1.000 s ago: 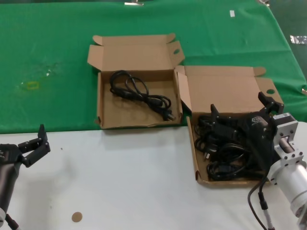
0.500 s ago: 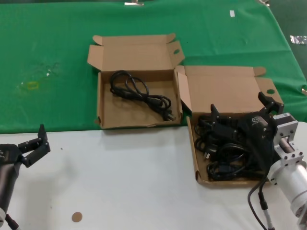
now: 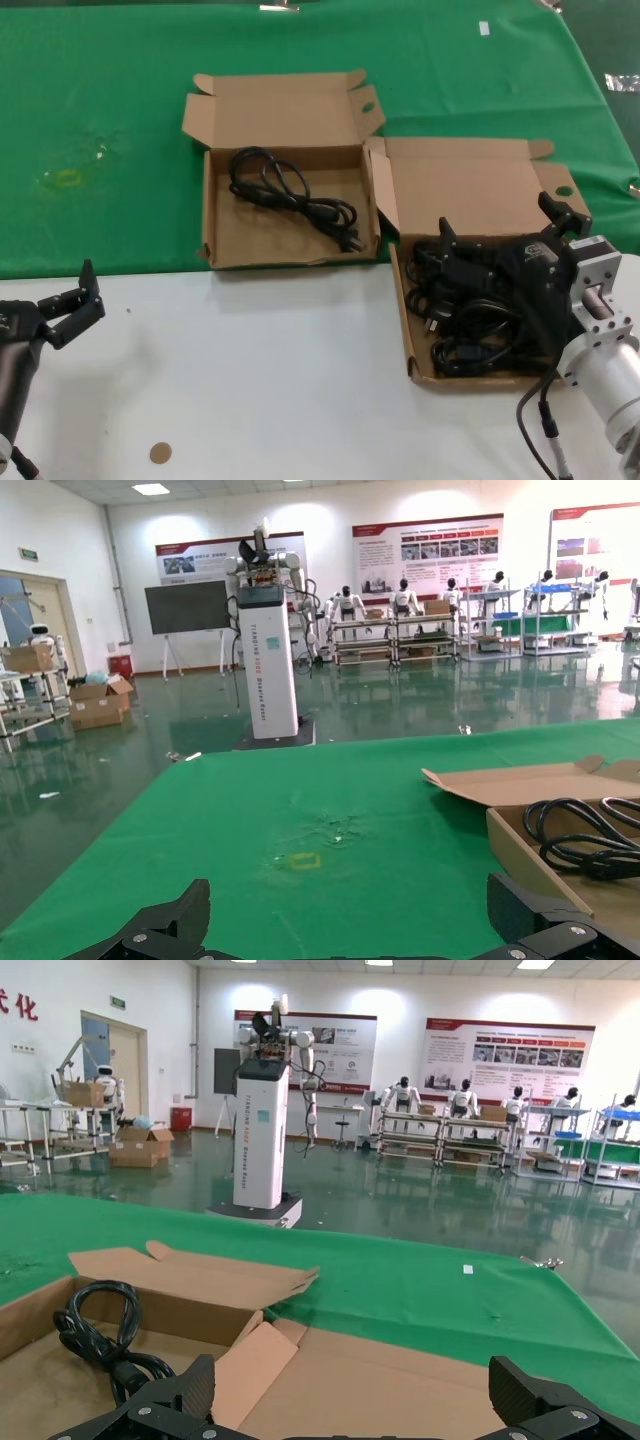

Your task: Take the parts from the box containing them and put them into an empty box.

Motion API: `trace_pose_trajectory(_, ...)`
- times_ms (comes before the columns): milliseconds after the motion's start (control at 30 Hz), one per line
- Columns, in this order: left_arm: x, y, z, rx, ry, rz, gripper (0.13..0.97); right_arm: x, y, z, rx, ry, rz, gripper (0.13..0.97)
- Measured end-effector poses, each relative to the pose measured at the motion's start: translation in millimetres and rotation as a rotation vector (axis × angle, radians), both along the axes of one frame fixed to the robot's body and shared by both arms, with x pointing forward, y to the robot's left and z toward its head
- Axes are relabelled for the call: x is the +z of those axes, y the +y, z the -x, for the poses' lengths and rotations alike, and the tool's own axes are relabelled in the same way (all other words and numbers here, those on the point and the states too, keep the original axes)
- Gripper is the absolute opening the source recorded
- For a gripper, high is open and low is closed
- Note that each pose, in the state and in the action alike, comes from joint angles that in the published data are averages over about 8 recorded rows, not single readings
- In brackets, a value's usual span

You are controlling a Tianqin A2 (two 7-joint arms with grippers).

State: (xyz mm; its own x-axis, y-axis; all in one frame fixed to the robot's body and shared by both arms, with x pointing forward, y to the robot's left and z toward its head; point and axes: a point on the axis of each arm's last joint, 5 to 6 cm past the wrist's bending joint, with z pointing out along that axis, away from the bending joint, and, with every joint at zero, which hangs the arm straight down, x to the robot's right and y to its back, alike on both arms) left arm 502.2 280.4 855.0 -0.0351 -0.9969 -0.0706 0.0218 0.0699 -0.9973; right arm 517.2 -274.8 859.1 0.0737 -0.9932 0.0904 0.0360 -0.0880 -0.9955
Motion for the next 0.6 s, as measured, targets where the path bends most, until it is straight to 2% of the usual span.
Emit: trace_pose_trajectory(600,0.0,0.0,0.0,0.0,0.0,0.0,0.966,0.0,0.0,0.0,0.0,0.0,0.0,0.966)
